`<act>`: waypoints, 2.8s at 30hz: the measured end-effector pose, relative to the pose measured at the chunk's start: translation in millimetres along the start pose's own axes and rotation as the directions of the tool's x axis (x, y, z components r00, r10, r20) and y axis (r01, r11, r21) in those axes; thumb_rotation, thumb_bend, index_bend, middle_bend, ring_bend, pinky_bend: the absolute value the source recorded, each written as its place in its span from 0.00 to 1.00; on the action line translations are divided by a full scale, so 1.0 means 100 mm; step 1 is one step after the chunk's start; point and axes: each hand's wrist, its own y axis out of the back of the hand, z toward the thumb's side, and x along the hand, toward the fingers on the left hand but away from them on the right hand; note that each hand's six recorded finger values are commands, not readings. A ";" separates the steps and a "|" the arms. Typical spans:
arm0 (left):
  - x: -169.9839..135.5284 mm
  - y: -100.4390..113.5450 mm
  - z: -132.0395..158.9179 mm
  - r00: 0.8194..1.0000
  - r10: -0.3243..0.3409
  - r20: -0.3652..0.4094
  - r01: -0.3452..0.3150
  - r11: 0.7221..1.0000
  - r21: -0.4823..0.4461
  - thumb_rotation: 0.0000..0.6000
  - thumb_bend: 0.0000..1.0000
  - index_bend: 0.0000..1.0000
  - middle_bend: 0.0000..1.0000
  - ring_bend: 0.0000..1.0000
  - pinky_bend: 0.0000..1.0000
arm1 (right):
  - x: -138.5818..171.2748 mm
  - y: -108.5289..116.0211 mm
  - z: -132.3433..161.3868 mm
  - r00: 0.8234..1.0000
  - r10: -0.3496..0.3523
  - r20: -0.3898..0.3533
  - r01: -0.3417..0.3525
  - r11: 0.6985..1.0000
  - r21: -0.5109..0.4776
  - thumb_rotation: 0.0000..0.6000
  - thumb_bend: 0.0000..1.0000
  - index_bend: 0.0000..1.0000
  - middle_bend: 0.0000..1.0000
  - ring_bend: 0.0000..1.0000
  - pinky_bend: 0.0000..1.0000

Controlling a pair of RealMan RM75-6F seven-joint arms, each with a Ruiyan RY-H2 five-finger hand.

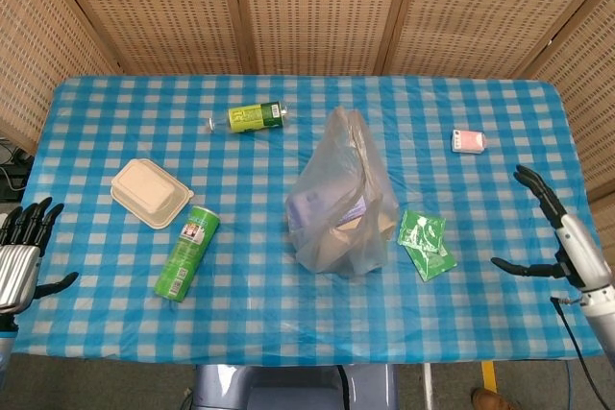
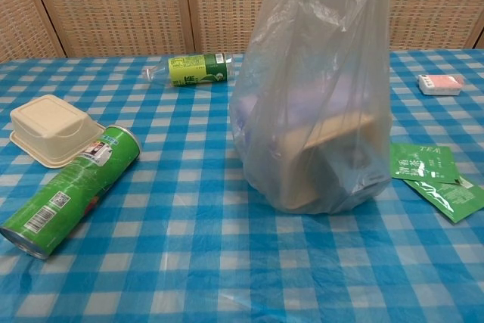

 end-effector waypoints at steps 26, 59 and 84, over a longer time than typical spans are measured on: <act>0.15 -0.03 -0.18 0.997 -0.026 -0.075 0.024 0.999 -0.026 1.00 0.00 0.00 0.00 0.00 0.00 | -1.32 -0.53 0.79 0.897 0.441 -0.002 -0.432 0.878 -0.207 1.00 0.00 0.26 0.24 0.08 0.00; 0.23 0.00 -0.32 0.993 -0.034 -0.112 0.029 0.998 -0.054 1.00 0.00 0.00 0.00 0.00 0.00 | -1.87 -1.30 1.41 0.770 0.636 -0.043 -0.563 0.647 -0.514 1.00 0.00 0.29 0.28 0.10 0.13; 0.27 -0.01 -0.37 0.991 -0.041 -0.130 0.034 0.998 -0.056 1.00 0.00 0.00 0.00 0.00 0.00 | -1.96 -1.36 1.58 0.698 0.700 -0.150 -0.581 0.431 -0.691 1.00 0.00 0.77 0.86 0.79 1.00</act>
